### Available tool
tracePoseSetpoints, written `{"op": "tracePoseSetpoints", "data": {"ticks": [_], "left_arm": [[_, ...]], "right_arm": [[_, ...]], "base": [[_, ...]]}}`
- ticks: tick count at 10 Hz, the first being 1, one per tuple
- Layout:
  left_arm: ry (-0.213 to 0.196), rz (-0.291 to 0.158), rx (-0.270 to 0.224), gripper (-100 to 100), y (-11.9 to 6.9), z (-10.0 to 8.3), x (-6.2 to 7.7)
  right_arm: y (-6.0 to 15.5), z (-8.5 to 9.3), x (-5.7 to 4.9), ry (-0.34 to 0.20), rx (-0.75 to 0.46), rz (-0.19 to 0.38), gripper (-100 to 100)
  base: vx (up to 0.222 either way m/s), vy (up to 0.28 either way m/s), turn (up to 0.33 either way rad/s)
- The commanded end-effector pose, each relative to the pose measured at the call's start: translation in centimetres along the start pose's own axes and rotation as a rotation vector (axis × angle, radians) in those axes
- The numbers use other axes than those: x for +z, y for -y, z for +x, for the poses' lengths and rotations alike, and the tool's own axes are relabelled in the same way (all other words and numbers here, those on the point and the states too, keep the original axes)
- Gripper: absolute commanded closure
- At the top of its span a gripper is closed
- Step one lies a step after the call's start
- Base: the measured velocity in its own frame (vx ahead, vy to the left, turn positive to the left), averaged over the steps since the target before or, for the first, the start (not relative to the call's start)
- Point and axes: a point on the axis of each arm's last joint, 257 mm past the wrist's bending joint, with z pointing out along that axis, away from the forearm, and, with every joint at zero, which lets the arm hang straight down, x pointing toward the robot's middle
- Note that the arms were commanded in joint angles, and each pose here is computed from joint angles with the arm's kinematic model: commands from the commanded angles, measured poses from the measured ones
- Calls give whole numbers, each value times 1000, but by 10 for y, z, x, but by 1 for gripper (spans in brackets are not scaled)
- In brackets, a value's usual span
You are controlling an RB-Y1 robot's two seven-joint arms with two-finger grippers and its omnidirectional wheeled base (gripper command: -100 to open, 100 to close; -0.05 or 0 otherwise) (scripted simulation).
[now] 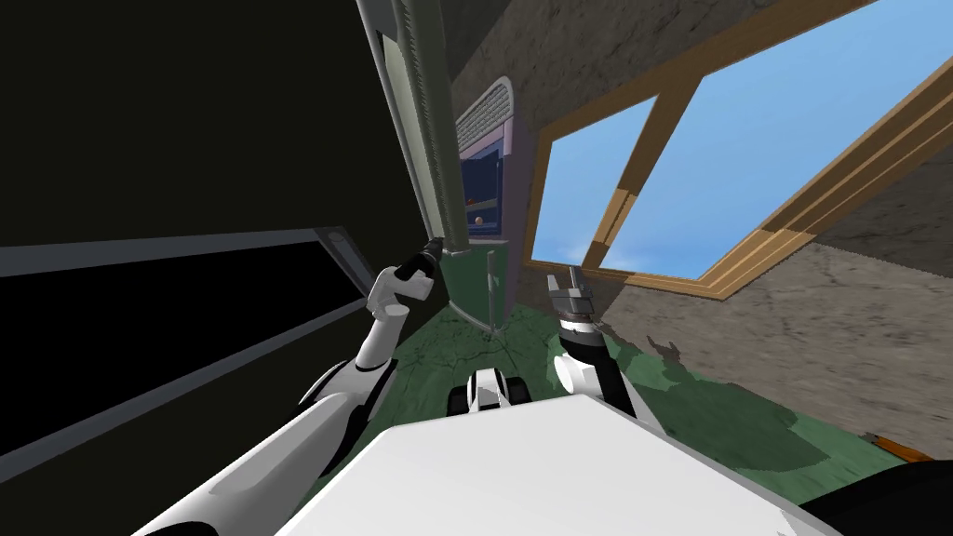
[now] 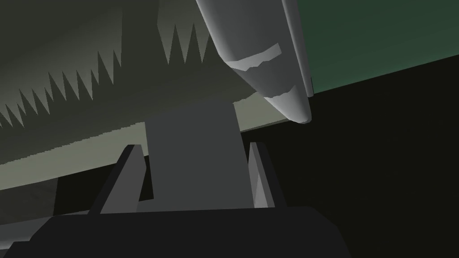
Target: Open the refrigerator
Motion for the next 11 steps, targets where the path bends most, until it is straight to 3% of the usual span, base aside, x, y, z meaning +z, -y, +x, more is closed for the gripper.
{"op": "tracePoseSetpoints", "data": {"ticks": [1,8,9,10,11], "left_arm": [[-37,20,-7,100,9,12,-3],[-145,69,-30,100,31,51,-16],[-145,69,-30,100,31,51,-16],[-173,81,-36,100,36,61,-20],[-173,81,-36,100,36,61,-20]], "right_arm": [[0,0,0,0,0,0,0],[0,0,0,0,0,0,0],[0,0,0,0,0,0,0],[0,0,0,0,0,0,0],[0,0,0,0,0,0,0]], "base": [[-9,323,-63],[1,277,-40],[4,246,-41],[16,299,-38],[-16,269,-40]]}}
